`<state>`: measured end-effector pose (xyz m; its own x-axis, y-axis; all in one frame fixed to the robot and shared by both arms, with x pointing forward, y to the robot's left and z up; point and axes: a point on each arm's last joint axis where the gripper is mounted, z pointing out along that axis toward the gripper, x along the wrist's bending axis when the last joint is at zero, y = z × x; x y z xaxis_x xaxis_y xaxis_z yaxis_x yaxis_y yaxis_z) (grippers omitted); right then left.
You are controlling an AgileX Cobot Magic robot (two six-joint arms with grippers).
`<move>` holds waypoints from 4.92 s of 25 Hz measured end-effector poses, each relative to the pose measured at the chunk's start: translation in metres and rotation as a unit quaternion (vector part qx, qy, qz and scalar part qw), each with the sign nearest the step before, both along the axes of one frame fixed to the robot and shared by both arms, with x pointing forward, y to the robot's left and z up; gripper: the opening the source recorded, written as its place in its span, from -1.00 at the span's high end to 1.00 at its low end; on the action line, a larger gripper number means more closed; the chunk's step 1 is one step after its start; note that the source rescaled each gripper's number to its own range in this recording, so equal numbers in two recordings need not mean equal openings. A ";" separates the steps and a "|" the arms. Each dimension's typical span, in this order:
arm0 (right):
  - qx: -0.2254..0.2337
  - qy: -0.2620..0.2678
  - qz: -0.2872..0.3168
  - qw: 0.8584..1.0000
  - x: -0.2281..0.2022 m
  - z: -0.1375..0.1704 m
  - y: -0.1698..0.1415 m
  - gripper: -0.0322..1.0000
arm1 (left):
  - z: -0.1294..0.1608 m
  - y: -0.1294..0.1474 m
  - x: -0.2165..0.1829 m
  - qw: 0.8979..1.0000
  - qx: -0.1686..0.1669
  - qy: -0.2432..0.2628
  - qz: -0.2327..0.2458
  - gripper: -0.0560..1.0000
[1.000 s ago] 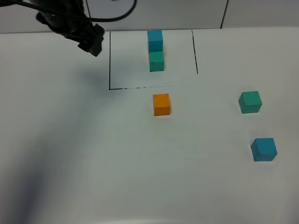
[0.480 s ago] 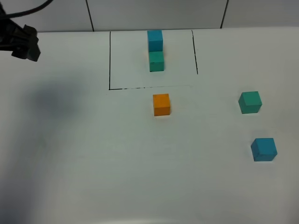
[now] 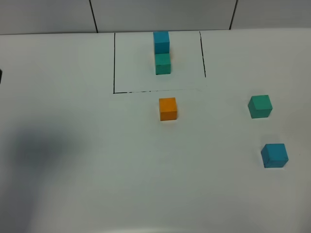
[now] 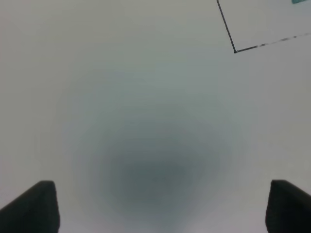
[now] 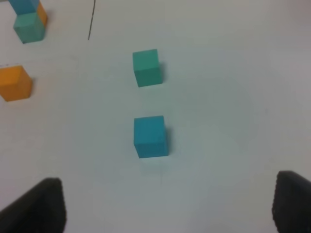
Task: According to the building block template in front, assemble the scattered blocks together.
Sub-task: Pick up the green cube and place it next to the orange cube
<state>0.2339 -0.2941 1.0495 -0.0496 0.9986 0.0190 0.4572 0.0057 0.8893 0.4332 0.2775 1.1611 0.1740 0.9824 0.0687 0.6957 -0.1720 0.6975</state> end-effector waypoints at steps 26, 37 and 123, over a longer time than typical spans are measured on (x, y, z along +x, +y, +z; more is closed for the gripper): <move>0.000 0.000 0.000 1.000 0.000 0.000 0.000 -0.50 | -0.074 0.015 -0.180 0.987 -0.082 -0.140 -0.010 -0.74; 0.000 0.000 0.000 1.000 0.000 0.000 0.000 -0.50 | -0.098 0.011 -0.199 0.979 -0.097 -0.170 -0.052 -0.66; 0.002 0.337 0.011 0.941 0.203 -0.027 0.003 -0.97 | -0.105 0.010 -0.201 0.982 -0.092 -0.164 -0.022 -0.58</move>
<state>0.4365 -0.2914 1.0225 -0.0457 0.9973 0.0583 0.9174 0.0188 0.3975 0.2317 0.2875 1.0560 0.2142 0.9755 -0.0503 0.4240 -0.0465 0.9045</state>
